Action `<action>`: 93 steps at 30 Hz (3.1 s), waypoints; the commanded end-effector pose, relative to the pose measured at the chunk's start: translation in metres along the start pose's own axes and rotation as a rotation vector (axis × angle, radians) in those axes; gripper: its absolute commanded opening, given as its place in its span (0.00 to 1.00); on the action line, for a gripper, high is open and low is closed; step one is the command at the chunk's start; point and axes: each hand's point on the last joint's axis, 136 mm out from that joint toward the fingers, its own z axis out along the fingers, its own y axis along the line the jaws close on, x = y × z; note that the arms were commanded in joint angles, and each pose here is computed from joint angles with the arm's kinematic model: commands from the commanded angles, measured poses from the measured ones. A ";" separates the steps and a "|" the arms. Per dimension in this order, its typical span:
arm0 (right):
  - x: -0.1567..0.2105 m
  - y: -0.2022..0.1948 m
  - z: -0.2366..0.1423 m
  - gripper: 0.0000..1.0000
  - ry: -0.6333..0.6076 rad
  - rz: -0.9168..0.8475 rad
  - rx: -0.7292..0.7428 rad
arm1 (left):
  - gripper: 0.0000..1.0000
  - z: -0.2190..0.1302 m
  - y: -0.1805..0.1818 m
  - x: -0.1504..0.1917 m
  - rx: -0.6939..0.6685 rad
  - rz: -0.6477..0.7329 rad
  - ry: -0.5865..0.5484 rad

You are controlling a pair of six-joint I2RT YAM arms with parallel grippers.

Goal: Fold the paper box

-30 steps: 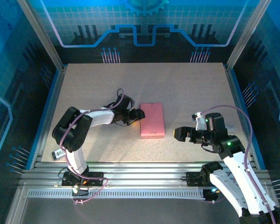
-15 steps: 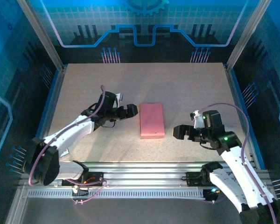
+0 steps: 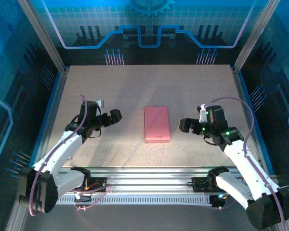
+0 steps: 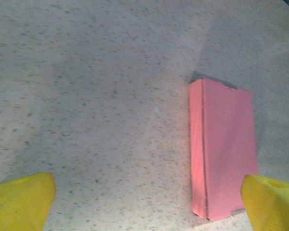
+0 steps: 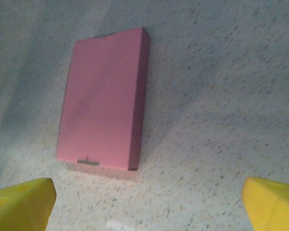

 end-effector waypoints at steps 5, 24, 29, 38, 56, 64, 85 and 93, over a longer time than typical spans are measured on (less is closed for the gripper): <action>-0.038 -0.028 0.007 1.00 -0.150 -0.040 0.135 | 0.99 -0.010 0.027 -0.033 -0.104 0.076 -0.178; -0.080 -0.072 0.044 1.00 -0.351 -0.202 0.355 | 0.99 0.025 0.061 -0.083 -0.243 0.359 -0.380; -0.082 -0.080 0.060 1.00 -0.332 -0.212 0.386 | 0.99 0.037 0.060 -0.084 -0.208 0.433 -0.431; -0.095 -0.092 0.064 1.00 -0.393 -0.299 0.456 | 0.99 0.041 0.072 -0.087 -0.232 0.464 -0.492; -0.099 -0.096 0.086 1.00 -0.509 -0.398 0.433 | 0.99 0.057 0.087 -0.084 -0.150 0.452 -0.511; -0.095 -0.096 0.091 1.00 -0.586 -0.441 0.405 | 0.99 0.059 0.083 -0.082 -0.130 0.466 -0.502; -0.092 -0.119 0.097 1.00 -0.577 -0.339 0.381 | 0.99 0.058 0.085 -0.083 -0.144 0.459 -0.505; -0.085 -0.107 0.092 1.00 -0.619 -0.376 0.261 | 0.99 0.058 0.085 -0.083 -0.143 0.460 -0.505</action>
